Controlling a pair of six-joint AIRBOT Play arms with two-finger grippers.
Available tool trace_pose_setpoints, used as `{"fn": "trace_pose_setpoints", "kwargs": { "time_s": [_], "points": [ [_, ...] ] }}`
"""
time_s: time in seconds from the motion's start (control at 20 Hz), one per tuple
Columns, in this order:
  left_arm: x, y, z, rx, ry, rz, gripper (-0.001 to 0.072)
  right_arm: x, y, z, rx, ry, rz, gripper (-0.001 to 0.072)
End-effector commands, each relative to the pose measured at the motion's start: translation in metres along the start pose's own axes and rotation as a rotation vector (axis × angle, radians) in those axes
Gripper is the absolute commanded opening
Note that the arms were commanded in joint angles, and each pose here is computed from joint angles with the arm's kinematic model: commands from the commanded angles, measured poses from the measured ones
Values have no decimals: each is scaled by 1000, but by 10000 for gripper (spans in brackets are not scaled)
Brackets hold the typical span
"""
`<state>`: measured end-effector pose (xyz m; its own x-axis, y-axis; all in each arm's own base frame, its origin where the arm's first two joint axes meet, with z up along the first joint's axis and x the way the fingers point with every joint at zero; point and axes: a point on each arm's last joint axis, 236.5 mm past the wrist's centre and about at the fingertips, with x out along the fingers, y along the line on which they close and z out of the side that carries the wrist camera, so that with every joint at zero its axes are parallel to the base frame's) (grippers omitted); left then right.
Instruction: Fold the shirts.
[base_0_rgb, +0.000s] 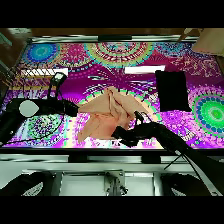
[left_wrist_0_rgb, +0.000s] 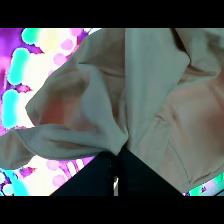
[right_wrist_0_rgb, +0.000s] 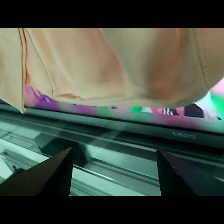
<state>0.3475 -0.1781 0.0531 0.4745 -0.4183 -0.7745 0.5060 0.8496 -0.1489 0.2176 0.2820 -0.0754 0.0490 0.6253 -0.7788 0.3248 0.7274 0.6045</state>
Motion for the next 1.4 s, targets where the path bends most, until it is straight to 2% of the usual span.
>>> {"fn": "trace_pose_setpoints", "kwargs": {
  "time_s": [0.0,0.2,0.5,0.7,0.95,1.05,1.15,1.2,1.3,1.35],
  "points": [
    [0,-1,-2,1,9,-3,36,16,7,10,84,-58,43,630],
    [0,-1,-2,1,9,-3,36,18,8,24,129,-112,55,630],
    [0,-1,-2,1,9,-3,36,30,6,-3,98,-49,23,630],
    [0,-1,-2,0,9,-4,37,30,11,25,201,-159,64,630],
    [0,-1,-2,-1,8,-5,37,35,5,33,296,-180,62,627],
    [0,-1,-2,-2,8,-5,36,39,1,33,333,-177,52,469],
    [0,-1,-2,-2,8,-5,37,39,1,35,344,-182,54,190],
    [0,-1,-2,-2,8,-5,37,39,1,35,345,-182,54,76],
    [-1,-1,-1,0,5,-4,36,34,7,37,309,-196,71,67],
    [-4,0,2,9,-3,4,36,25,18,42,234,-224,100,67]
  ]
}}
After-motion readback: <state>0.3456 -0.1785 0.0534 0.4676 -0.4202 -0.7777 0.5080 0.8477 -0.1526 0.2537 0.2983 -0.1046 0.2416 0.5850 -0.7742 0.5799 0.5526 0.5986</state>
